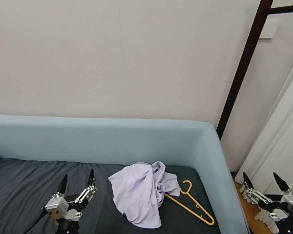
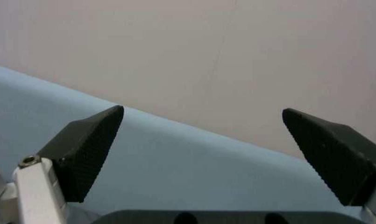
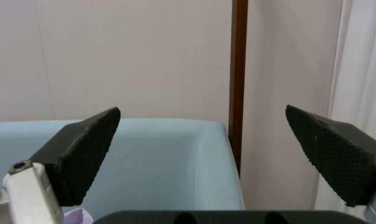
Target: Pick up the clothes from the sofa and hang them on the clothes hanger.
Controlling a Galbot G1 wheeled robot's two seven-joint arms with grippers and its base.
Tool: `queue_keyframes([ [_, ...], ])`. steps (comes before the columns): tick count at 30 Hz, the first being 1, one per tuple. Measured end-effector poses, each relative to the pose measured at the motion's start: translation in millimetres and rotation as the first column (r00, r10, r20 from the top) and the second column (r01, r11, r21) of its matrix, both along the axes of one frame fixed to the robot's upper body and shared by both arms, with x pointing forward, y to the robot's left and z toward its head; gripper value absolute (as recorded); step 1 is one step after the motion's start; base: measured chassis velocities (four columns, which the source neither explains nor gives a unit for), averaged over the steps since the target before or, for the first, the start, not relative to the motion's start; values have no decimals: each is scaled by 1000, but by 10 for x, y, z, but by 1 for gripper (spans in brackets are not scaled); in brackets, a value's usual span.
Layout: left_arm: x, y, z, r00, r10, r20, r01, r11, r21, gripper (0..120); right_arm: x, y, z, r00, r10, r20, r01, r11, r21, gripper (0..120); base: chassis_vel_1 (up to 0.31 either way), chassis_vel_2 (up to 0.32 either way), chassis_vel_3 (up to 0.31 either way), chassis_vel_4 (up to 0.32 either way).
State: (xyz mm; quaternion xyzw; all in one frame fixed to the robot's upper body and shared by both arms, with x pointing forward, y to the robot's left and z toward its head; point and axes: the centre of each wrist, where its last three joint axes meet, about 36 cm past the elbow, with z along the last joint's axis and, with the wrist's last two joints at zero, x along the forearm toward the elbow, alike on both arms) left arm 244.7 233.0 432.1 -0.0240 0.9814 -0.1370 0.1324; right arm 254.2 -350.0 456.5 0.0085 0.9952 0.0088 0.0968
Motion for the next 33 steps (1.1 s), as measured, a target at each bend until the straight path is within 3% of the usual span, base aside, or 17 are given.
queue_keyframes([
  [8,-68,87,-143,999,42,-6,-42,999,25,100,258,85,117,995,100,-27,-98,993,63,100,0,0,0,0],
  [18,-139,64,-96,997,77,7,-77,997,26,100,994,34,-2,980,195,-43,-181,959,218,100,0,0,0,0],
  [23,-155,46,-82,995,98,6,-98,995,21,100,1343,257,1,970,232,-67,-196,918,344,100,0,0,0,0],
  [28,-171,111,-67,992,129,3,-129,991,35,100,1747,763,36,935,306,-180,-162,819,551,100,0,0,0,0],
  [31,-181,155,-65,990,143,1,-143,989,46,100,1860,930,-19,913,341,-225,-164,809,564,100,0,0,0,0],
  [33,-193,197,-64,987,159,-3,-159,986,53,100,1969,1066,-99,891,354,-283,-156,827,540,100,0,0,0,0],
])
